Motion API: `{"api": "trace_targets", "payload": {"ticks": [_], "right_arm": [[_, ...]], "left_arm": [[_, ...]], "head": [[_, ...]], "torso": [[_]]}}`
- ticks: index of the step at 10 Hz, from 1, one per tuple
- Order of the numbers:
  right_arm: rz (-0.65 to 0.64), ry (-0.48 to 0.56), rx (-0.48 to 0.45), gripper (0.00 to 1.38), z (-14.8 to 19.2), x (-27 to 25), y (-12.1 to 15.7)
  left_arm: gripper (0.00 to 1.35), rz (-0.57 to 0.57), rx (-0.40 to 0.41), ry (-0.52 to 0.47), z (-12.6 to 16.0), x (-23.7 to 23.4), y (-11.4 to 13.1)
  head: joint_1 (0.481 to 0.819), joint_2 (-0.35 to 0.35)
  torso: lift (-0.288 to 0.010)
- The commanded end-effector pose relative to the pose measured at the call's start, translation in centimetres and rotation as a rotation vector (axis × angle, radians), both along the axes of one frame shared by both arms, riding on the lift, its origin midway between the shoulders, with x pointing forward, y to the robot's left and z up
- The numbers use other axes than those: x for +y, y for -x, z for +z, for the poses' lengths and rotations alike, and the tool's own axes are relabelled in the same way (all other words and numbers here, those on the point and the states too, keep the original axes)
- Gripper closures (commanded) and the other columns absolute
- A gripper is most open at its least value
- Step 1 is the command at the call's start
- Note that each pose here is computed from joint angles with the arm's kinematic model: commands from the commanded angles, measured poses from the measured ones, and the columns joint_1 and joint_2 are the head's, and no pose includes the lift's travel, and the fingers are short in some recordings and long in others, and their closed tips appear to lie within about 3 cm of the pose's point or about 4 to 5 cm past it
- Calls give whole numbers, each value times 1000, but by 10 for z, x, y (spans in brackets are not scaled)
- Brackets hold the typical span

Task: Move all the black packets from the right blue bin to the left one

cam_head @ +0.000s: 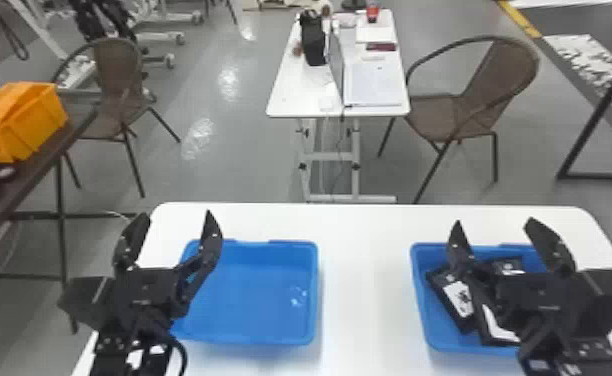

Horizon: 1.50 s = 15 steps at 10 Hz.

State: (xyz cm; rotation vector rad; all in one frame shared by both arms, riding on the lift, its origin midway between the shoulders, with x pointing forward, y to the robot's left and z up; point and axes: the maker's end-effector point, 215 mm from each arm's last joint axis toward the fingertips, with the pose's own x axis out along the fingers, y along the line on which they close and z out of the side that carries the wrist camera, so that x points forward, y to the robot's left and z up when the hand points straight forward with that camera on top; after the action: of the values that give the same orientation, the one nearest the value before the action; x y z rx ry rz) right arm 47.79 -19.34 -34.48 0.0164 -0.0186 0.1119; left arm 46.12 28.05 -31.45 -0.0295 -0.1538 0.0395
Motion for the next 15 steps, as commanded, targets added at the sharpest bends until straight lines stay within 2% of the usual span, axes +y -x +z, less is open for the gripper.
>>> {"api": "trace_targets", "payload": {"ticks": [1,7,9,11,13,15], "right_arm": [[0,0,-2,99,0,0,0],[-1,-7,-3,99,-1,-1,0],[-30,-23,22,99,-14,-17,-4],[-94,-30,62,99,-39,-53,-10],[-188,-26,125,99,-79,-97,-12],[-252,-8,259,99,-138,-136,-6]], "left_arm": [[133,1,-1,3,0,0,0],[133,-1,-2,10,-1,0,0],[133,-4,-2,9,-1,-1,0],[133,-23,1,4,0,-4,-2],[133,-29,9,11,-3,-5,-3],[133,-36,14,15,-4,-6,-4]], "head": [[695,103],[695,103],[695,101],[695,74],[695,35],[695,-20]], "torso": [[0],[0],[0],[0],[0],[0]]}}
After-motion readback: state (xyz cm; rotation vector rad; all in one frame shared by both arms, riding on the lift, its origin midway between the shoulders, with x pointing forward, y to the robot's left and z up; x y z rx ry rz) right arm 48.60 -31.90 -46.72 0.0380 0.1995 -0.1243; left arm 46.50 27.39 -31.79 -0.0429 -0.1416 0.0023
